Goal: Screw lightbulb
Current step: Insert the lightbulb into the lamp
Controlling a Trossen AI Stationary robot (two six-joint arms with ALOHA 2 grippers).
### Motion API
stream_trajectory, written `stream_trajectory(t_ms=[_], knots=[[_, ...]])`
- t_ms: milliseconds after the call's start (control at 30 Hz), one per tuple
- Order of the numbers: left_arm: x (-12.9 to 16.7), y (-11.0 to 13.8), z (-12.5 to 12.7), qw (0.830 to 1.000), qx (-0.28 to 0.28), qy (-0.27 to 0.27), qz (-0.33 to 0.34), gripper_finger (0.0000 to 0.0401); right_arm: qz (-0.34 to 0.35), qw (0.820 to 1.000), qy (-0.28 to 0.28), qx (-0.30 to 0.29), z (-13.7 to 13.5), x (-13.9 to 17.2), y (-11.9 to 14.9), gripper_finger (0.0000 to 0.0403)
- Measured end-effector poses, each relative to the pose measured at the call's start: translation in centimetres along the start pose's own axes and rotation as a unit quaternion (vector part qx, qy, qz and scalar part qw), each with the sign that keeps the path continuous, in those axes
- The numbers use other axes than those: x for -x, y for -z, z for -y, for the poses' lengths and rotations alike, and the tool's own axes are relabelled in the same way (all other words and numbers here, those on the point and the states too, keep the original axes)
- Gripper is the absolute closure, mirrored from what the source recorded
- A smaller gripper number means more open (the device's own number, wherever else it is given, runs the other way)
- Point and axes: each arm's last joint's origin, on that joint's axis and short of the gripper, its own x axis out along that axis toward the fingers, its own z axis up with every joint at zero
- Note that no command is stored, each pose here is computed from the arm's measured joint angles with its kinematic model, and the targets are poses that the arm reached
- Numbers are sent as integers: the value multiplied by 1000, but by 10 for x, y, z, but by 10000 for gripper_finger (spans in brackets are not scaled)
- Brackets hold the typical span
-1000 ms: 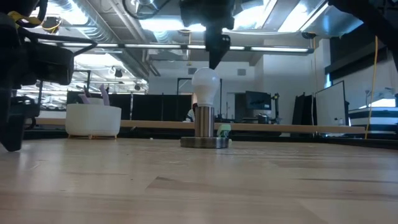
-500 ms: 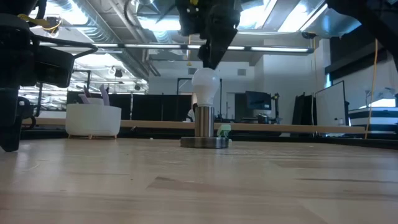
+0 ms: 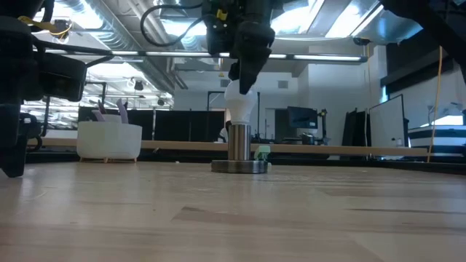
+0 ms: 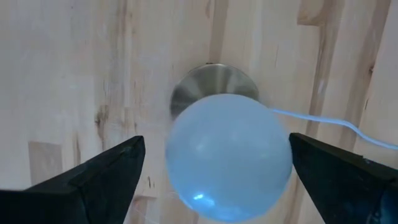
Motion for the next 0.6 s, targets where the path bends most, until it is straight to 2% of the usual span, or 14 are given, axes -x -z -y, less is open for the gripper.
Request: stream_trajectory(t_ms=[133, 433, 600], knots=[[0, 0, 0, 1000, 0, 0, 0, 91, 0, 1000, 0, -6, 0, 0, 0, 22], [0, 0, 0, 1000, -8, 0, 0, 91, 3, 1000, -2, -13, 0, 0, 0, 104], [0, 0, 0, 1000, -15, 0, 0, 91, 5, 1000, 1, -15, -1, 0, -1, 120]])
